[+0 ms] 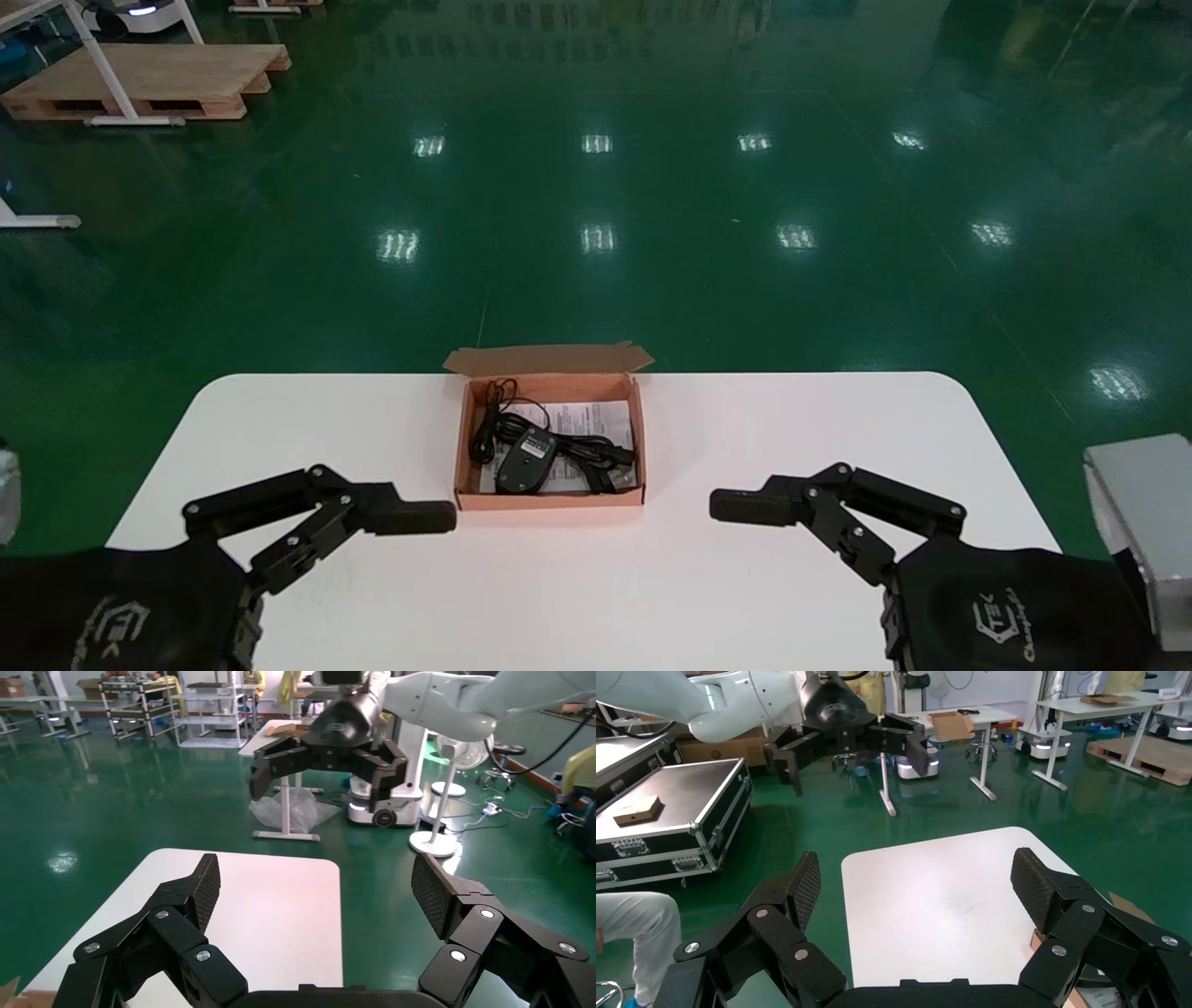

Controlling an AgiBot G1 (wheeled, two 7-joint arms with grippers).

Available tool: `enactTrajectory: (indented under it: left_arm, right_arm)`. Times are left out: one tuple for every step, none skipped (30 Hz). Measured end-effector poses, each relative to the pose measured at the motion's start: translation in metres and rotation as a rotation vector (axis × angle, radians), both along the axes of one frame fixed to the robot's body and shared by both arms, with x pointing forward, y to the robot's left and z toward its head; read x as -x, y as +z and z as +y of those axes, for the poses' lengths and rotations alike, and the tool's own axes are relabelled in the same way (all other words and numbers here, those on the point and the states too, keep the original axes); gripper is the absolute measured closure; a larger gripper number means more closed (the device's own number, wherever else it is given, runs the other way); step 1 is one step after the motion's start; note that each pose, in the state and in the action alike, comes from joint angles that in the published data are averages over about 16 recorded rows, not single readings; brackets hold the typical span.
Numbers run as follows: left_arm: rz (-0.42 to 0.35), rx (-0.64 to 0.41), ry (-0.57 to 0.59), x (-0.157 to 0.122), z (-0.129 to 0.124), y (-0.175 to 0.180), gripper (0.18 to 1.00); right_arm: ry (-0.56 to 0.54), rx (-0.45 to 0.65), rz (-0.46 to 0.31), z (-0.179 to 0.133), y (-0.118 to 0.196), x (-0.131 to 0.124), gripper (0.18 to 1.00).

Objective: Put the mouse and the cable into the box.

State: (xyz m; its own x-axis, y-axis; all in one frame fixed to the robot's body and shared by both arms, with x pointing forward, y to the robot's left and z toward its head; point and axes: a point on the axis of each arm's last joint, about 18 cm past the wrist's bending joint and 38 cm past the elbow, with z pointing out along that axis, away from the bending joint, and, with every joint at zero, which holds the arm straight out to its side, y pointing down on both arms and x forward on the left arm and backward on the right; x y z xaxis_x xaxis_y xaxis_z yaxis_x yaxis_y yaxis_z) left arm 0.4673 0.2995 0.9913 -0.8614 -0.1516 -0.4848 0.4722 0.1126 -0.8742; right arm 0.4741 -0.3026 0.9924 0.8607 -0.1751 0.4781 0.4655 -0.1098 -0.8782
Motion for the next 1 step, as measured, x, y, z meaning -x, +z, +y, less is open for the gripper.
enactTrajectory:
  left_arm:
    - [-0.001, -0.003, -0.005, 0.0019, -0.0001, -0.0002, 0.183]
  right_arm:
    - [0.0, 0.0, 0.0, -0.0001, 0.0, 0.0001, 0.178]
